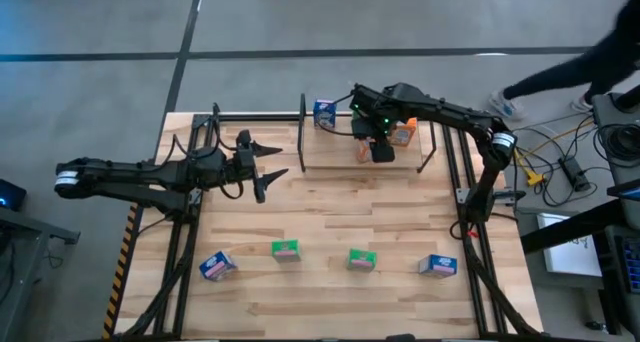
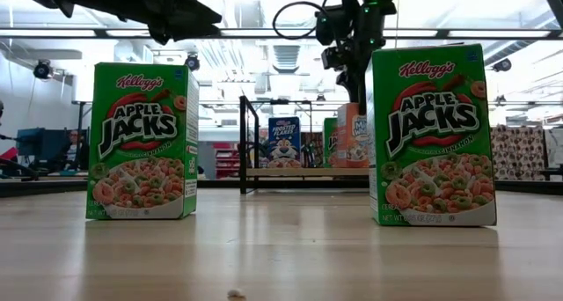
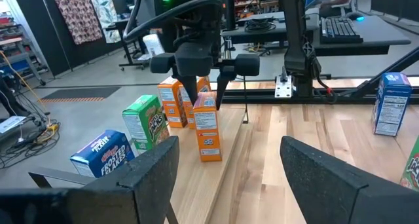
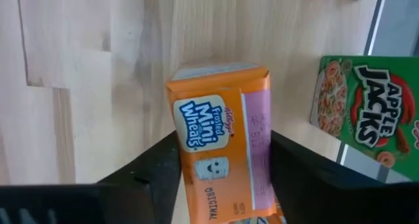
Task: Stack cereal on shelf
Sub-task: Put the orange cereal box aligned with the other orange cereal boxes on the shelf
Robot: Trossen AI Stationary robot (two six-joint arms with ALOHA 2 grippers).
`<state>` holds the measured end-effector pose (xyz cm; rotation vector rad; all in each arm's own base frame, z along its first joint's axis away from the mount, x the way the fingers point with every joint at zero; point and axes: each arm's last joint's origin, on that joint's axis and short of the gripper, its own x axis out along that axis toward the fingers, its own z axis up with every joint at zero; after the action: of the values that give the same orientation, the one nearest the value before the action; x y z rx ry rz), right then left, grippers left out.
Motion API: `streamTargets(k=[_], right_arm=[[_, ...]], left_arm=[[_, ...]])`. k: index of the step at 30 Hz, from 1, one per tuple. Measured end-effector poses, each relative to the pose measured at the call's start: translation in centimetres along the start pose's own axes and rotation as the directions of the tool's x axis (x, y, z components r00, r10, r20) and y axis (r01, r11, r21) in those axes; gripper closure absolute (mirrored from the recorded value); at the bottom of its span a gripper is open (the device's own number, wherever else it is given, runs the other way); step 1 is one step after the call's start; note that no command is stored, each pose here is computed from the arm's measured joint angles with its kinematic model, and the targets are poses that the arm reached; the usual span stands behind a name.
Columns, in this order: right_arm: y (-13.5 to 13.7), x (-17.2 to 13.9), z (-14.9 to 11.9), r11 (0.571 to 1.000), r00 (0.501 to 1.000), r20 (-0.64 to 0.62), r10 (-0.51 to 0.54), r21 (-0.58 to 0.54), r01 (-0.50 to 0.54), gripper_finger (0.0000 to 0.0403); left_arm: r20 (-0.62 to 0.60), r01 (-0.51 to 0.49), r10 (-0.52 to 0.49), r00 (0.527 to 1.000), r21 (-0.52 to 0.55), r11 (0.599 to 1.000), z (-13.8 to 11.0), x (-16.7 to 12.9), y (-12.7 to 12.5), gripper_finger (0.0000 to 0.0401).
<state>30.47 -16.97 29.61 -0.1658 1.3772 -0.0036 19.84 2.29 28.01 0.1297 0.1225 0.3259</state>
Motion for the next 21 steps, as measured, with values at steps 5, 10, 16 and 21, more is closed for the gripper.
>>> streamTargets(k=[5, 10, 16, 21], right_arm=[[0.1, 0.0, -0.2, 1.000, 1.000, -0.019, 0.014, 0.019, -0.013, 0.0236], [0.8, -0.9, -1.2, 0.992, 0.995, -0.063, 0.075, 0.106, -0.068, 0.0243], [1.1, -2.7, -2.9, 0.970, 0.994, -0.077, 0.084, 0.233, -0.064, 0.0243], [1.2, -3.4, -4.8, 0.956, 0.997, -0.055, 0.061, 0.290, -0.042, 0.0245]], left_arm=[[0.000, 0.000, 0.000, 1.000, 0.000, 1.000, 0.0, 0.0, 0.0, 0.0152], [-0.002, 0.003, -0.003, 1.000, -0.003, 1.000, 0.0, 0.0, 0.0, 0.0152], [-0.019, 0.005, -0.006, 1.000, -0.006, 1.000, -0.2, 0.0, 0.0, 0.0152], [-0.025, 0.006, -0.006, 1.000, -0.014, 1.000, -0.3, 0.0, 0.0, 0.0152]])
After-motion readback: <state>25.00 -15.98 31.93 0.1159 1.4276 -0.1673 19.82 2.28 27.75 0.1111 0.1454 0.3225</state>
